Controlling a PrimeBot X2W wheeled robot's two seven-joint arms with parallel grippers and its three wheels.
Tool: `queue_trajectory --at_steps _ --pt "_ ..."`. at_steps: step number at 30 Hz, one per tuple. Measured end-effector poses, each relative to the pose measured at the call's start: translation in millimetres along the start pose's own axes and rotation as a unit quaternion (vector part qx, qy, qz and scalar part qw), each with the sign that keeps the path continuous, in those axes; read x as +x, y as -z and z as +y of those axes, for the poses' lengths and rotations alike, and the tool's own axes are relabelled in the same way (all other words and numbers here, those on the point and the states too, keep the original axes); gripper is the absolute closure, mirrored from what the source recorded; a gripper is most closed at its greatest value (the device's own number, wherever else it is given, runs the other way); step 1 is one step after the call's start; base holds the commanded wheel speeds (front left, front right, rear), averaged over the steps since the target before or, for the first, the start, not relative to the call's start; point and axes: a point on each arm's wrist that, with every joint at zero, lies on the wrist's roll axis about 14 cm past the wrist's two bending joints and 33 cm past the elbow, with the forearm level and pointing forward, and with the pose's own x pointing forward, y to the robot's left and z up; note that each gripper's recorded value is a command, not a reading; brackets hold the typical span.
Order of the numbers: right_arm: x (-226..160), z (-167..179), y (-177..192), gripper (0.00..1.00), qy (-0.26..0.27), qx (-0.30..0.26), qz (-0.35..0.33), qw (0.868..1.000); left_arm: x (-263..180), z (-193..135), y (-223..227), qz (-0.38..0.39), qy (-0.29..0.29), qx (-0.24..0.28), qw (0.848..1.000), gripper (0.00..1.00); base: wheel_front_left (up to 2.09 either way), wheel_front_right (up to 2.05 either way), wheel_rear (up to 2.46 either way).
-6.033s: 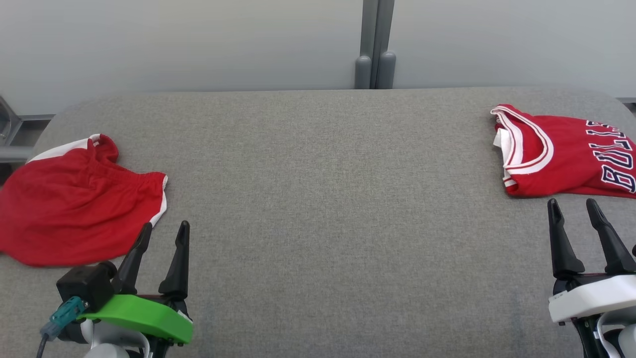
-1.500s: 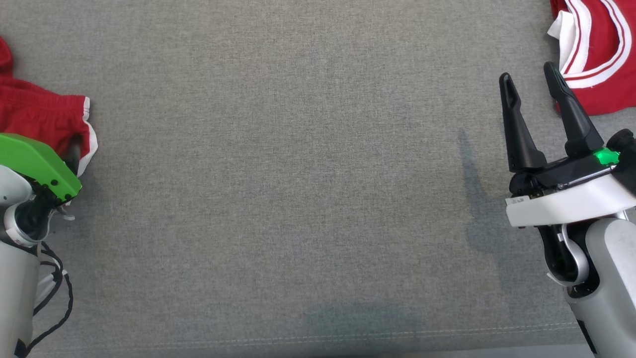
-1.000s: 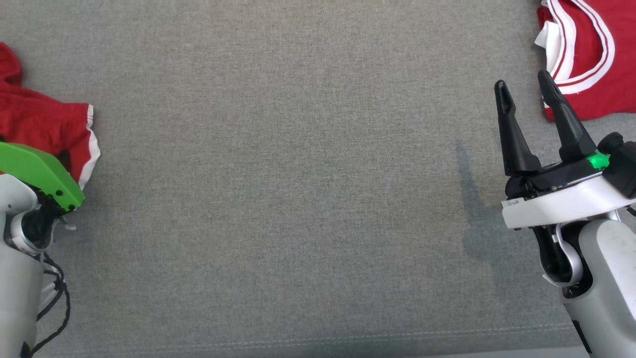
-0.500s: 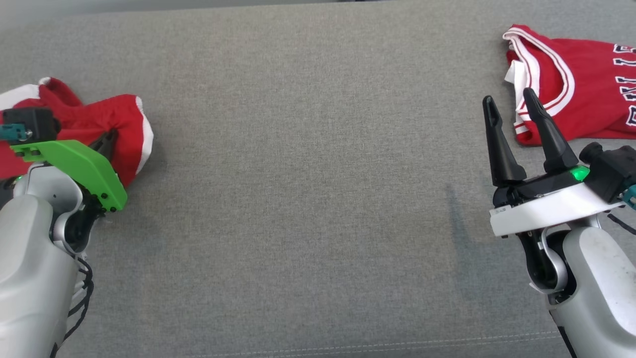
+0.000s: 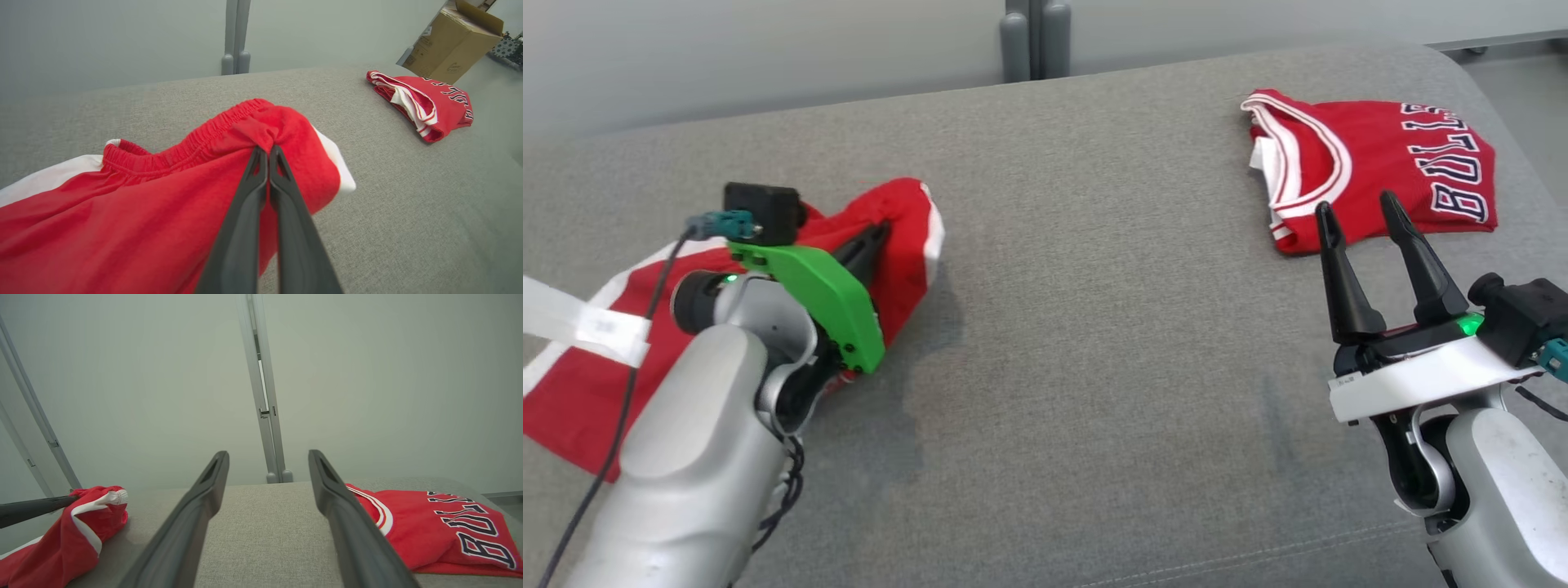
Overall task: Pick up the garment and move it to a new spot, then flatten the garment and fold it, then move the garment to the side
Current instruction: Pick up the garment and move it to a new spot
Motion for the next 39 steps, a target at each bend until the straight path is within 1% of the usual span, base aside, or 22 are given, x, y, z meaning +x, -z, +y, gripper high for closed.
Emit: queue_trajectory --at_steps 5,9,12,14,16,18,22,23,25,33,39 --pt "-15 -19 -14 0.0 0.033 -0.011 -0.014 0.999 15 -67 6 0.01 0.083 0.016 0.996 1.0 0.0 0.0 0.0" --pt "-27 -32 -20 0.0 0.058 -0.017 -0.018 0.998 22 -122 9 0.014 0.152 0.023 0.988 1.0 0.0 0.0 0.0" --pt "-34 -43 -24 0.0 0.075 -0.024 -0.02 0.997 26 -151 21 0.032 0.187 0.027 0.981 1.0 0.0 0.0 0.0" --pt "-37 -46 -25 0.0 0.081 -0.026 -0.02 0.996 26 -159 31 0.043 0.197 0.009 0.979 0.0 0.0 0.0 0.0" --pt "-40 -51 -27 0.0 0.09 -0.03 -0.021 0.995 27 -157 56 0.086 0.196 0.018 0.977 0.0 0.0 0.0 0.0" --pt "-44 -61 -29 0.0 0.102 -0.038 -0.021 0.994 26 -149 79 0.123 0.194 0.056 0.972 0.0 0.0 0.0 0.0" --pt "-47 -71 -27 0.0 0.113 -0.048 -0.013 0.992 28 -139 95 0.144 0.187 0.064 0.97 0.0 0.0 0.0 0.0" --pt "-47 -73 -26 0.0 0.117 -0.049 -0.012 0.992 29 -137 96 0.142 0.186 0.068 0.97 0.0 0.0 0.0 0.0" --pt "-47 -75 -23 0.0 0.122 -0.049 -0.007 0.991 33 -133 93 0.13 0.182 0.059 0.973 0.0 0.0 0.0 0.0" --pt "-44 -72 -22 0.0 0.115 -0.049 -0.007 0.992 38 -116 66 0.07 0.153 0.049 0.984 0.0 0.0 0.0 0.0" --pt "-43 -69 -22 0.0 0.11 -0.05 -0.007 0.993 37 -113 50 0.039 0.146 0.043 0.988 0.0 0.0 0.0 0.0"
